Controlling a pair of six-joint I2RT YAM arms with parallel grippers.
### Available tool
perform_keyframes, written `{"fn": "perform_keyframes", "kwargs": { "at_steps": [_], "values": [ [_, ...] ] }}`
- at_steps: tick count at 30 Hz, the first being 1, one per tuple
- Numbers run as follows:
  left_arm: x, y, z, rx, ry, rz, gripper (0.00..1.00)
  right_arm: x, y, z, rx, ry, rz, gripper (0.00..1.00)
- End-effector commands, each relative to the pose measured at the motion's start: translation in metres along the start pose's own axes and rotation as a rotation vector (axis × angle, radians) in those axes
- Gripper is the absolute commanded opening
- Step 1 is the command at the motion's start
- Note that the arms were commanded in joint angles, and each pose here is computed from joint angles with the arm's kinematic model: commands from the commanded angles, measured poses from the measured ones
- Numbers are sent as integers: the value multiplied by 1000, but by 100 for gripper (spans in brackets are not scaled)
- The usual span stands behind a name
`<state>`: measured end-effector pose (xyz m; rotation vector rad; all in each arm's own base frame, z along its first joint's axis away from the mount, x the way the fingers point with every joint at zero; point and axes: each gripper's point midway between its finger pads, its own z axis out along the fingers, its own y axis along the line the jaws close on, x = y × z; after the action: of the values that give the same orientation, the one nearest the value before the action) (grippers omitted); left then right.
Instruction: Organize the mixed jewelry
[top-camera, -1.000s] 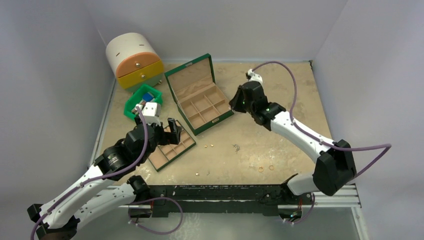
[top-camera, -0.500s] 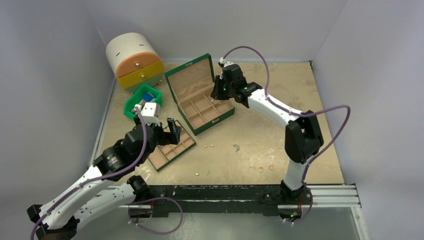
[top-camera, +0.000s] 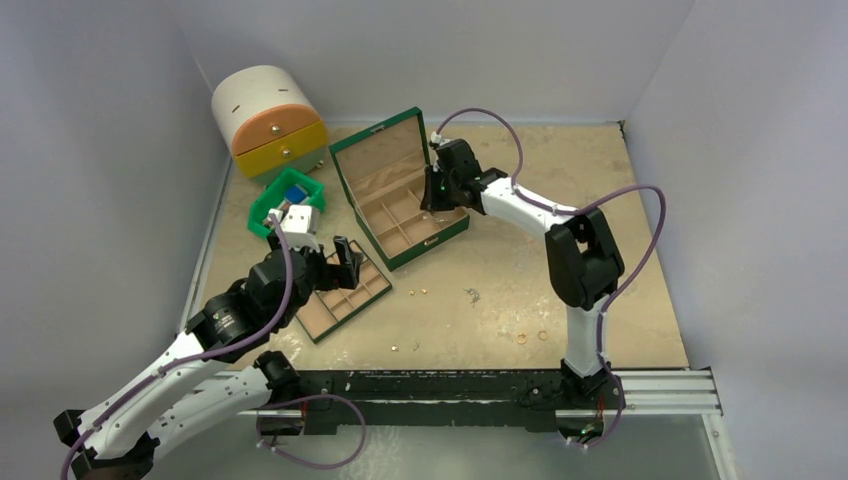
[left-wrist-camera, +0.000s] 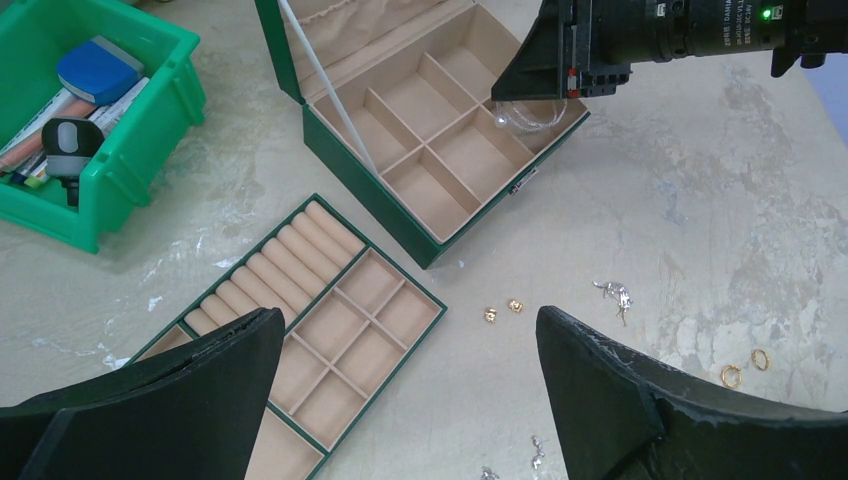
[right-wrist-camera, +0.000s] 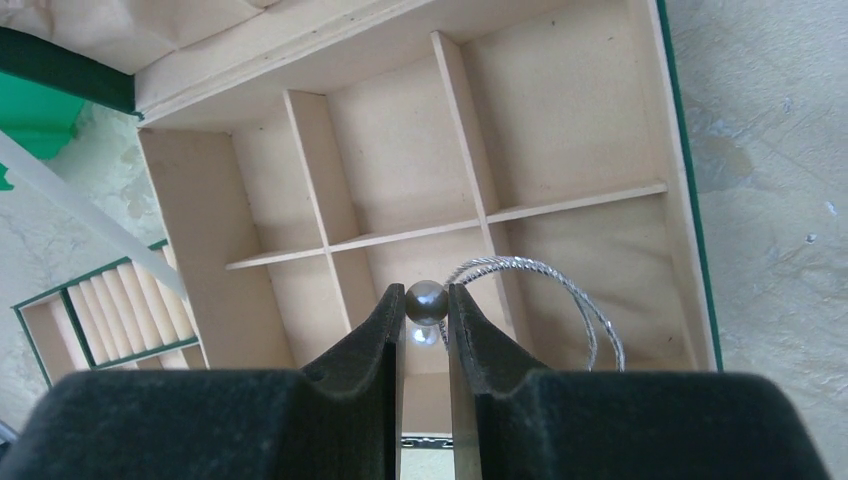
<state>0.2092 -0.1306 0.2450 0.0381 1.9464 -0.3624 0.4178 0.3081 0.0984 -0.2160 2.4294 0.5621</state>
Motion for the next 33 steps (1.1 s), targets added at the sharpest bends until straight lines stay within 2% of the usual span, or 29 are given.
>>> {"fn": "perform_keyframes", "kwargs": {
  "at_steps": [1,19,33],
  "values": [
    [-10,-4,0,10,-38,-18,97,-32,7,-6,-50,-69,-15,0],
    [-9,-2,1,-1,-35,-15,97,-20,-26,17,-43,-30,51,0],
    [-9,-2,2,-7,-34,-15,97,-11,-52,27,26,-25,93,0]
  ]
}}
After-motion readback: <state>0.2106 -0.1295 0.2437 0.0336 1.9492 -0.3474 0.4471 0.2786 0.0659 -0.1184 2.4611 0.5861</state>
